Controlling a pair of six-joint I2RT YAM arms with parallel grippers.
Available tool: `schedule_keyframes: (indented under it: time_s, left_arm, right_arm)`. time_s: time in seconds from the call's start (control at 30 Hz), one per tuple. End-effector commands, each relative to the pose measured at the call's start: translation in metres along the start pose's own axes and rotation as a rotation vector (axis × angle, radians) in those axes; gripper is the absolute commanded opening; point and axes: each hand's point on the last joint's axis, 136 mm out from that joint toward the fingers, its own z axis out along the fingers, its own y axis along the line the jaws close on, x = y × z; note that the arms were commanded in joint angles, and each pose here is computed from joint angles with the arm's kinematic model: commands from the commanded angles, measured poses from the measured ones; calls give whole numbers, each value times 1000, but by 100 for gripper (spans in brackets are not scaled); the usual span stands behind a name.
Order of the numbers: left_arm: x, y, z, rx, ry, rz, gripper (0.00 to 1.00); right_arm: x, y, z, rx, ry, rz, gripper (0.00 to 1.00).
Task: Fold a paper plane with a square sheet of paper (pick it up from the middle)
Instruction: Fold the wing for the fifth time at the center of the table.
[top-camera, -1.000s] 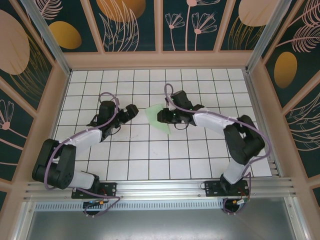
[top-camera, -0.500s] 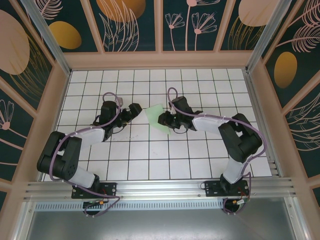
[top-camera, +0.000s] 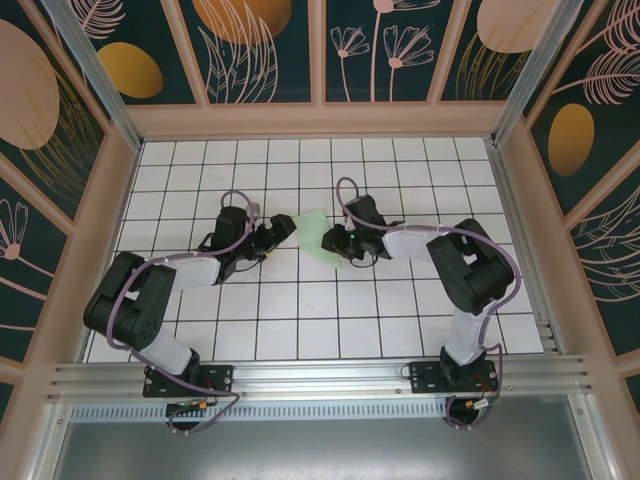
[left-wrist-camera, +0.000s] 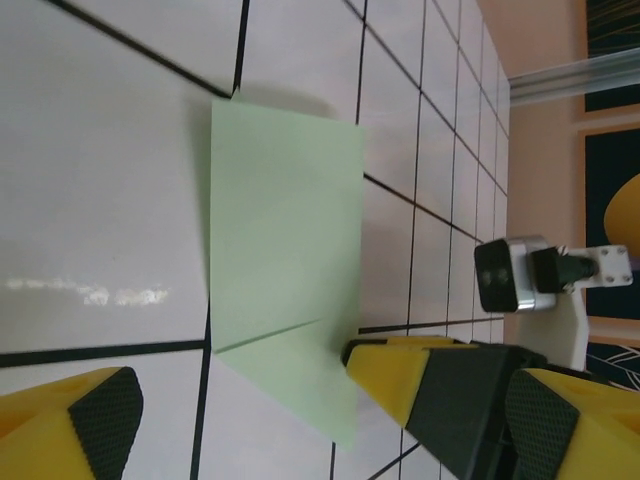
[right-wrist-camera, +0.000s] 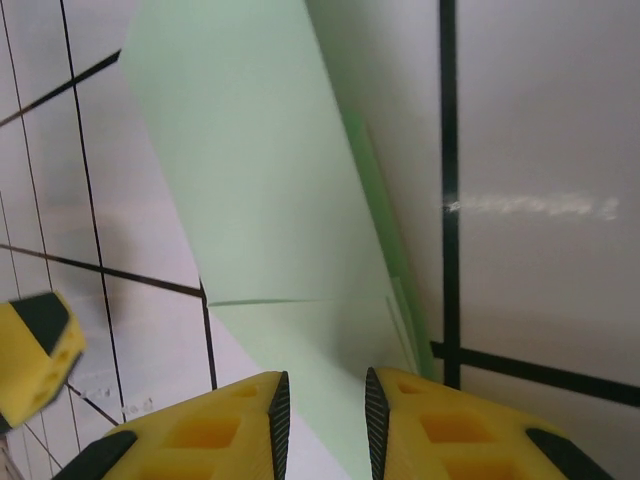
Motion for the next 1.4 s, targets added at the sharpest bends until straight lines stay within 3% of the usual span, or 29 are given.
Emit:
schedule_keyframes:
  time_s: [0.0, 0.3, 0.73, 0.9, 1.17, 1.37]
  left_arm:
    - [8, -14, 12, 33, 43, -21, 93]
    - [23, -12, 29, -24, 93, -46, 86]
    - [30, -4, 46, -96, 134, -55, 80]
    - [34, -5, 54, -92, 159, -62, 71]
    - [29, -4, 61, -114, 158, -28, 44]
    - [21, 3, 60, -167, 133, 17, 36]
  right_arm:
    - [-3, -9, 4, -17, 2, 50, 29]
    - [15, -25, 10, -11, 71, 104, 29]
    - [7, -42, 6, -8, 65, 144, 29]
    - [7, -40, 5, -22, 63, 135, 29]
    - [1, -30, -1, -68, 30, 42, 33]
    - [-2, -28, 0, -73, 19, -64, 34]
